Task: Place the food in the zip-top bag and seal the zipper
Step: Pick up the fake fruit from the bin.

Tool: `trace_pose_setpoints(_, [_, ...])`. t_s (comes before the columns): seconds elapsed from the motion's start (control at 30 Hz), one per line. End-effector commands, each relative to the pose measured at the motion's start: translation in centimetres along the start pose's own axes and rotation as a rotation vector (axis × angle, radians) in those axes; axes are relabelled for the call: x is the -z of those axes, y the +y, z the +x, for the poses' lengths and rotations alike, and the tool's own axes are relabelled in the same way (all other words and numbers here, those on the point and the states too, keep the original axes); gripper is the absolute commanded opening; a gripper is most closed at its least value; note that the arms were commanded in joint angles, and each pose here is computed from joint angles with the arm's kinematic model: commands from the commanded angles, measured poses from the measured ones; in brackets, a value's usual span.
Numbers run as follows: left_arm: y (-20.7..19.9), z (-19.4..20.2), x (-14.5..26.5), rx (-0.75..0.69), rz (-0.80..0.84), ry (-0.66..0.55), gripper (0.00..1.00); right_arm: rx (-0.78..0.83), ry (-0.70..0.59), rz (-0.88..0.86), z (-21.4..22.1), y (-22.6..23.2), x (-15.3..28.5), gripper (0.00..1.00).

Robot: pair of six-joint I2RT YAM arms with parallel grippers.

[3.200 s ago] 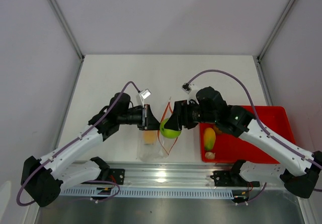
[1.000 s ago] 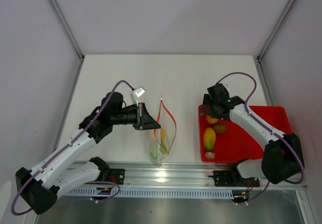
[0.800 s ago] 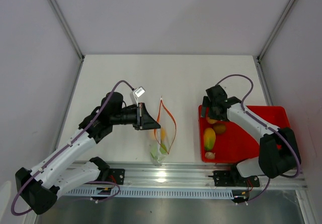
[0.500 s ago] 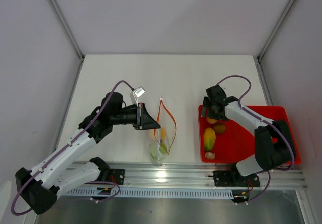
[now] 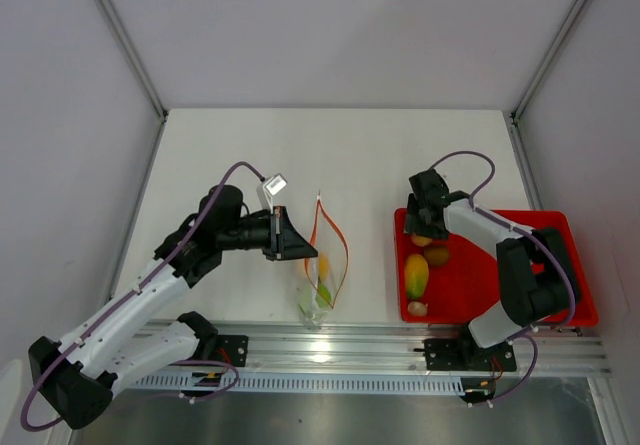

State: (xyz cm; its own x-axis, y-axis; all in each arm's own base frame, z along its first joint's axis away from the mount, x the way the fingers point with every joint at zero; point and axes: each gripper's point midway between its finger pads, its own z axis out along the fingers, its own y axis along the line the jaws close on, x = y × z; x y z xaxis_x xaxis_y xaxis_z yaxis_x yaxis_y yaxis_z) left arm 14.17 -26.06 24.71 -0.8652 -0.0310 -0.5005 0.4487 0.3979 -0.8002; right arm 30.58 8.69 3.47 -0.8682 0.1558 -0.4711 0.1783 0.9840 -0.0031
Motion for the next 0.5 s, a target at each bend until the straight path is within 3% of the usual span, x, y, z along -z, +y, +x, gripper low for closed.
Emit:
trace_pose_setpoints(0.0, [-0.7, 0.1, 0.4, -0.027, 0.025, -0.005, 0.00, -0.002, -0.019, -0.013, -0.4, 0.3, -0.1, 0.58])
trace_pose_setpoints(0.07, [-0.5, 0.2, 0.4, -0.024, 0.022, -0.003, 0.00, -0.007, -0.030, -0.023, -0.6, 0.4, 0.4, 0.53])
trace_pose_setpoints(0.37, [-0.5, 0.2, 0.3, -0.020, 0.023, -0.004, 0.01, -0.039, -0.127, -0.027, -3.0, -0.8, 5.8, 0.00])
trace_pose_setpoints(0.47, [-0.4, 0.2, 0.2, -0.019, 0.020, -0.003, 0.00, -0.045, -0.187, -0.076, -4.5, -0.6, 9.1, 0.00])
